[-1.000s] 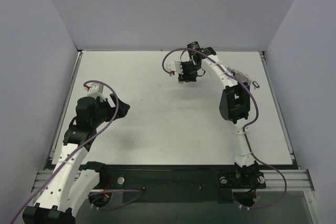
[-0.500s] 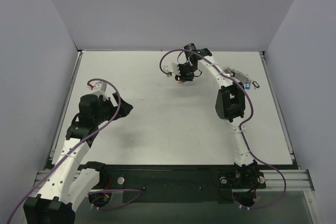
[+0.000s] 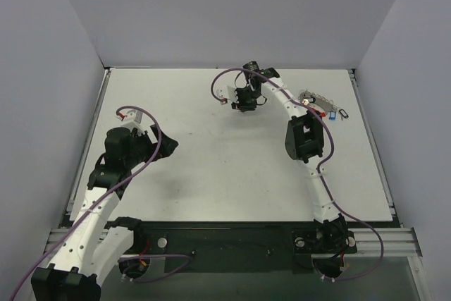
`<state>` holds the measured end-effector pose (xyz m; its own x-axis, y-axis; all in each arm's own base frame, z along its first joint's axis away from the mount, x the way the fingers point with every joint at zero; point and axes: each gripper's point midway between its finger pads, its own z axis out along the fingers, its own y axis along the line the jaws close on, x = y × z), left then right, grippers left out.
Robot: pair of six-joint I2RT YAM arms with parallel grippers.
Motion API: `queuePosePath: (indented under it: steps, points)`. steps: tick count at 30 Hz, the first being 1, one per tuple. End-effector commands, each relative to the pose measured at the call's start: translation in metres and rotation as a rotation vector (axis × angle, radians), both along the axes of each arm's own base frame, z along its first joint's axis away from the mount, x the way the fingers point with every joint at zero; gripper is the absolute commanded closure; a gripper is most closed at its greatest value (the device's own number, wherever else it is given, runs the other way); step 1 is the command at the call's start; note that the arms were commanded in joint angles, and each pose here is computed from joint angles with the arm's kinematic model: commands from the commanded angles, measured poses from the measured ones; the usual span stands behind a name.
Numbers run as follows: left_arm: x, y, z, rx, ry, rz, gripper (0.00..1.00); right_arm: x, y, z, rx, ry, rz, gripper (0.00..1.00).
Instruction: Put the keys on the keyring
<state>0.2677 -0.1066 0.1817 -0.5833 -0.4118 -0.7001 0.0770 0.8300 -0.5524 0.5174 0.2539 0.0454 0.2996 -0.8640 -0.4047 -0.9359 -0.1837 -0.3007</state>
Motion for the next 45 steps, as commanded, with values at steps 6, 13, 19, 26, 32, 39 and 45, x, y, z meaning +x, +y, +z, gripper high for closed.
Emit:
queuePosePath:
  steps: [6,13,19,26,32,39,45]
  points:
    - [0.005,0.0,0.009,0.002,-0.03,-0.006,0.09,0.006,0.008,0.006,0.024,-0.013,0.003,0.78]
    - [0.006,0.001,0.007,0.011,-0.021,-0.005,0.09,0.007,0.012,0.002,0.035,-0.005,-0.006,0.79]
    - [0.006,0.0,0.006,0.014,-0.021,-0.01,0.09,0.007,0.013,0.005,0.051,-0.003,-0.015,0.79]
    - [0.006,0.0,0.006,0.013,-0.023,-0.015,0.09,0.009,0.017,0.024,0.113,0.002,-0.044,0.77]
    - [0.005,0.0,0.009,0.01,-0.03,-0.016,0.09,0.009,0.015,0.028,0.129,0.004,-0.046,0.79]
    - [0.01,-0.028,0.03,-0.05,-0.111,-0.166,0.09,0.014,0.004,0.071,0.25,-0.006,-0.062,0.76]
    - [0.03,-0.044,0.024,0.036,-0.076,-0.247,0.12,-0.02,-0.017,0.058,0.177,-0.042,0.201,0.27]
